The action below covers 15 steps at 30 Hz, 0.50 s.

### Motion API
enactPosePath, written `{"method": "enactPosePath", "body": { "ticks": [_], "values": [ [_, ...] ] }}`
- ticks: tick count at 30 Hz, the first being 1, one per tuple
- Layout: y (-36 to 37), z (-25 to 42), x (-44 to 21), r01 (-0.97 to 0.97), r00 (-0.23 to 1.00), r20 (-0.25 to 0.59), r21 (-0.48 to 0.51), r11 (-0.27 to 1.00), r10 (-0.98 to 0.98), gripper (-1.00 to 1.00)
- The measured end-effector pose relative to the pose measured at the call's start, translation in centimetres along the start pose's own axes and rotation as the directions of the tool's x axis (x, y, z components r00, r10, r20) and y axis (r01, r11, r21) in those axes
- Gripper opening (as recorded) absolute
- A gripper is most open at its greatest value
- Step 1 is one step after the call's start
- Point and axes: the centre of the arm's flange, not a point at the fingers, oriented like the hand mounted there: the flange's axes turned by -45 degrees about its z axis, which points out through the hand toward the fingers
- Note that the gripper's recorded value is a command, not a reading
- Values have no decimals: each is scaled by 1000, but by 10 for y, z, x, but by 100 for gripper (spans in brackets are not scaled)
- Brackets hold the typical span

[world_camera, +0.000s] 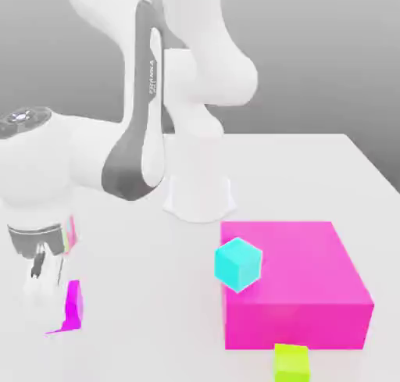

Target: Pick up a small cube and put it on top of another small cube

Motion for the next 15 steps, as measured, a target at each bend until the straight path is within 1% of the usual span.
{"method": "enactPosePath", "body": {
  "ticks": [3,7,10,11,12,15],
  "values": [
    [-44,-9,-63,170,986,1,0,986,-170,-100],
    [-86,-19,-153,380,925,-2,0,925,-380,-100],
    [-112,4,-219,520,854,-6,-2,854,-520,-100],
    [-115,18,-230,540,842,-6,-3,842,-540,-100],
    [-116,28,-236,551,835,-5,-3,835,-551,100],
    [-116,28,-236,551,835,-5,-3,835,-551,100]
  ]
}}
